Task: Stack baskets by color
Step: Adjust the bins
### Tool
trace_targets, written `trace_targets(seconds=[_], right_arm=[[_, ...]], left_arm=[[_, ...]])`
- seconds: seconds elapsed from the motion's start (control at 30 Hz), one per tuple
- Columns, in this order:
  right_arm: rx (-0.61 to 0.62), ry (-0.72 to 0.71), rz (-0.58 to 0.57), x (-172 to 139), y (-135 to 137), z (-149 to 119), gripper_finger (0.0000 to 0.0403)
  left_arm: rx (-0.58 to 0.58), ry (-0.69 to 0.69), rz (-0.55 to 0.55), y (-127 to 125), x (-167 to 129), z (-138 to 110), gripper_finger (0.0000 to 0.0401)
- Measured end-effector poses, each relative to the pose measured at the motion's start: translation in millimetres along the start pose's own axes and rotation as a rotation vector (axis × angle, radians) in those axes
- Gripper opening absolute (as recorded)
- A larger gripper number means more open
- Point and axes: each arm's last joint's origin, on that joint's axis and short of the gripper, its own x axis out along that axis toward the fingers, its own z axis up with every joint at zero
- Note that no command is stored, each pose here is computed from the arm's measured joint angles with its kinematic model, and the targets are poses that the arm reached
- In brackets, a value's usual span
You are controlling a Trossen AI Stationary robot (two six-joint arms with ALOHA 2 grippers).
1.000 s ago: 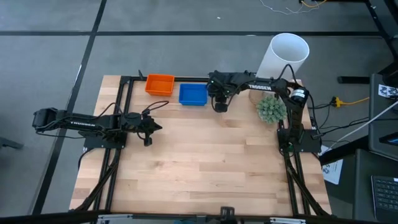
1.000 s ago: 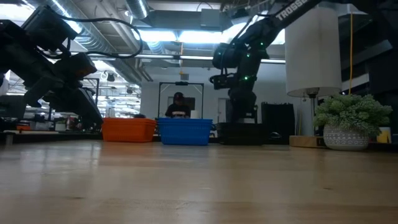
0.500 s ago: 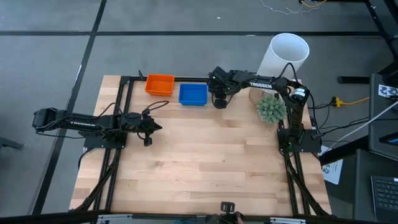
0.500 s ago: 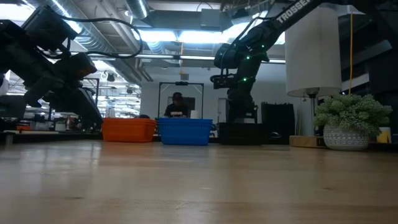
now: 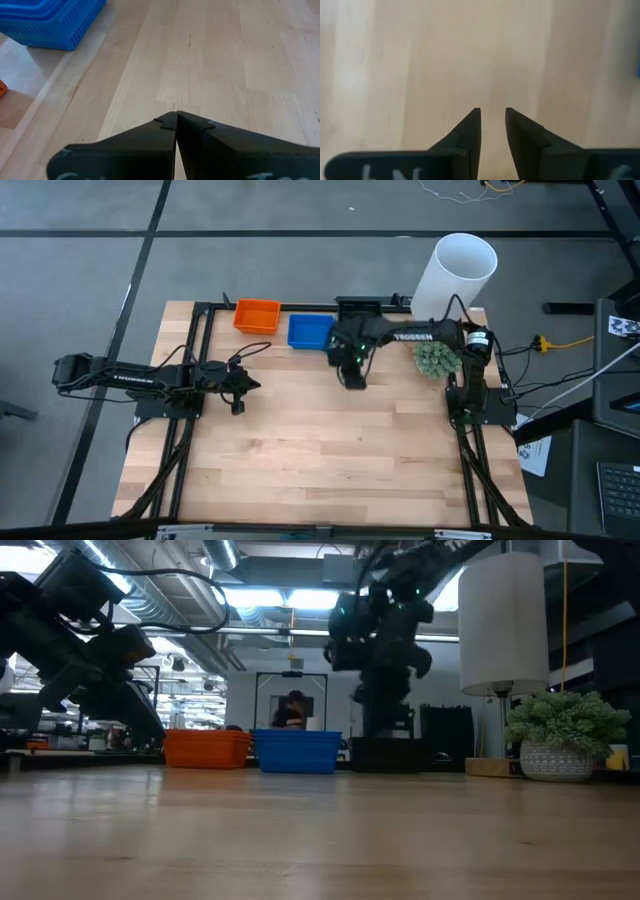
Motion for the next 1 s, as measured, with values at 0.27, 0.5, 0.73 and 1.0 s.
trace_targets(seconds=[0.27, 0.5, 0.73, 1.0], right_arm=[[-0.129, -0.276, -0.322, 15.2, 32.6, 54.2, 0.009], [-0.077, -0.218, -0.315, 10.8, 14.8, 83.8, 0.009], [-0.051, -0.078, -0.286, 34.5, 0.8, 84.0, 0.009], [-0.039, -0.063, -0.305, 44.3, -27.7, 75.9, 0.009]], left_arm=[[-0.001, 0.0, 0.0, -0.1, 0.0, 0.0, 0.0], [-0.007, 0.0, 0.0, 0.0, 0.0, 0.1, 0.0], [-0.001, 0.0, 0.0, 0.0, 0.0, 0.0, 0.0], [0.0, 0.0, 0.0, 0.0, 0.0, 0.0, 0.0]])
